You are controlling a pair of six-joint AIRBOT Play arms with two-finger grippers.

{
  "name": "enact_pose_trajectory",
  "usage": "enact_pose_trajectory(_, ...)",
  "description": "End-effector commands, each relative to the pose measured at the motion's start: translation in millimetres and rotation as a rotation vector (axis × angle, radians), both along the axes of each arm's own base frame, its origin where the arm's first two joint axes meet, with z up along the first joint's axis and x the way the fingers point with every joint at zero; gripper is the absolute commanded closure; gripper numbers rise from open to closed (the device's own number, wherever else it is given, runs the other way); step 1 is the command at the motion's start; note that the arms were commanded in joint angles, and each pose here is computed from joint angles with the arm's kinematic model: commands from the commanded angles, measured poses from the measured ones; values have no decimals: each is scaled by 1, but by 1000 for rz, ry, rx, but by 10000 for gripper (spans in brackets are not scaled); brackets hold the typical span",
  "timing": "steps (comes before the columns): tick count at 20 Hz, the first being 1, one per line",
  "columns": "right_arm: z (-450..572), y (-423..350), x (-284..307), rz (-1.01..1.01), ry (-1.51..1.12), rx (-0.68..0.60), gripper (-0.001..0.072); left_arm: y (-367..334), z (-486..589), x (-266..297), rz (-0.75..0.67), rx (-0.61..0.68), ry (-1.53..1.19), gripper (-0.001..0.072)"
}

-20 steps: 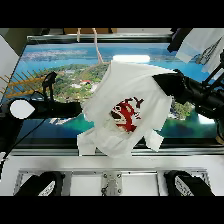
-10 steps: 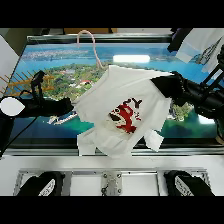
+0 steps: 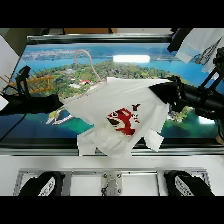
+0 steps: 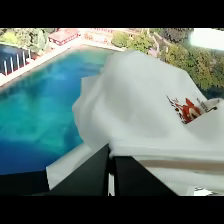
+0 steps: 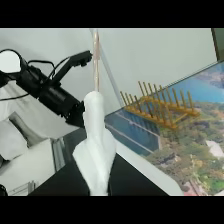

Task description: Fold the clothes and pants, and hang the long-sleeved shirts on hangers.

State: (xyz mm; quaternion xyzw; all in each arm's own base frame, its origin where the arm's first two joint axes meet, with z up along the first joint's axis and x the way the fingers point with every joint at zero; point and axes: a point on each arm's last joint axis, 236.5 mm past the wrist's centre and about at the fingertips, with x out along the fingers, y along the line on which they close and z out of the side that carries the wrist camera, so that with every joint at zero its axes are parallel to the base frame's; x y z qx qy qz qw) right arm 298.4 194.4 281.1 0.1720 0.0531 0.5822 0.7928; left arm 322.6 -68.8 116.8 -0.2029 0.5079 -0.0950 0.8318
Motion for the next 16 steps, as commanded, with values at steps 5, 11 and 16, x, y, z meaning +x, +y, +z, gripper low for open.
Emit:
enact_pose_trajectory(5, -52, 4, -13, 47, 28, -79, 701, -20, 98, -5, -122, 34, -172, 689)
enact_pose_trajectory(11, -71, -12, -8, -66, 58, 203, 701, -53, 161, -20, -217, 134, -324, 689)
enact_pose_trajectory(16, -72, -2, -16, -58, 54, 304, 701, -99, 142, -37, -393, 196, -203, 689)
